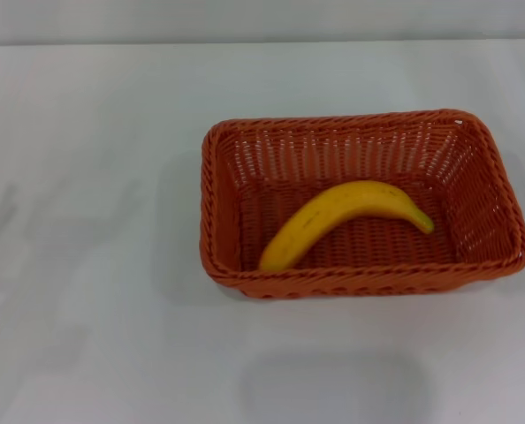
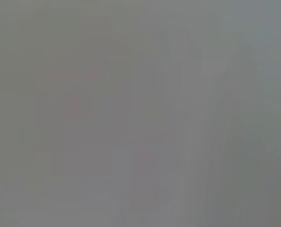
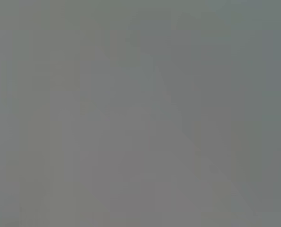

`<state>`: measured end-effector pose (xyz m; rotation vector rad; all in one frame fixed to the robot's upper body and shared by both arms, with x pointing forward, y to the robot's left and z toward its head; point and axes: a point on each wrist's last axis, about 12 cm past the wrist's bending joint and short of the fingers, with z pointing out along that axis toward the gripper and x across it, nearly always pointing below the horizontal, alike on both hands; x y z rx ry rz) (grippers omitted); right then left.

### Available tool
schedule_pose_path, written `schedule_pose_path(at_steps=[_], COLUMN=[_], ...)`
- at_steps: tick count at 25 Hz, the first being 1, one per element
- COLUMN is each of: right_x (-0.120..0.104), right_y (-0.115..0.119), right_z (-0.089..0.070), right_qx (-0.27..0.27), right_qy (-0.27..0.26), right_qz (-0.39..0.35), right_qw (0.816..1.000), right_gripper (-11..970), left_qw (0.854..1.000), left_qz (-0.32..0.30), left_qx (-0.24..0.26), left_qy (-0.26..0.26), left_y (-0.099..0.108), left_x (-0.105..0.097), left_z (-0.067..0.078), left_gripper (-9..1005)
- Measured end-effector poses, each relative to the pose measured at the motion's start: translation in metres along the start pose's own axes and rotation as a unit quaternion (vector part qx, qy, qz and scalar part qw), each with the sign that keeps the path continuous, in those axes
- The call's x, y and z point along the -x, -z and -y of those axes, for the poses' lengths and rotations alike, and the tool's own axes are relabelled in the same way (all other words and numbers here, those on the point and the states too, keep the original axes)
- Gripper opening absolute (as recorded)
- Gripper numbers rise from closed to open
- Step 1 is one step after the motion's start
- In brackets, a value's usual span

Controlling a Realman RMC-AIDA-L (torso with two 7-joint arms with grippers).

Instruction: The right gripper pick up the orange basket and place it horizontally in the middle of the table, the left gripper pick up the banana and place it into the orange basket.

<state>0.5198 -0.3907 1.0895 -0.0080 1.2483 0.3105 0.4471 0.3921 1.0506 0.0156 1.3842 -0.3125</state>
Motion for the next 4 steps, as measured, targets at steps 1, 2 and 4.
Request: schedule_pose_path(at_steps=[1, 2, 4], right_x=[-0.002, -0.003, -0.004], right_y=[0.001, 0.001, -0.001], right_z=[0.003, 0.006, 0.012], right_qx=[-0.026, -0.042, -0.069], right_qy=[0.010, 0.020, 0.044], right_qz=[0.003, 0.003, -0.003], right_qw=[1.000, 0.999, 0.997], right_gripper=[729, 729, 729], left_qw=[1.000, 0.999, 0.997], left_qz=[0.002, 0.011, 0.031], left_qx=[0.012, 0.033, 0.074], left_qy=[-0.006, -0.010, -0.018], left_y=[0.003, 0.009, 0.019], left_x=[-0.001, -0.005, -0.010], left_z=[-0.001, 0.000, 0.002], left_gripper=[894, 894, 894])
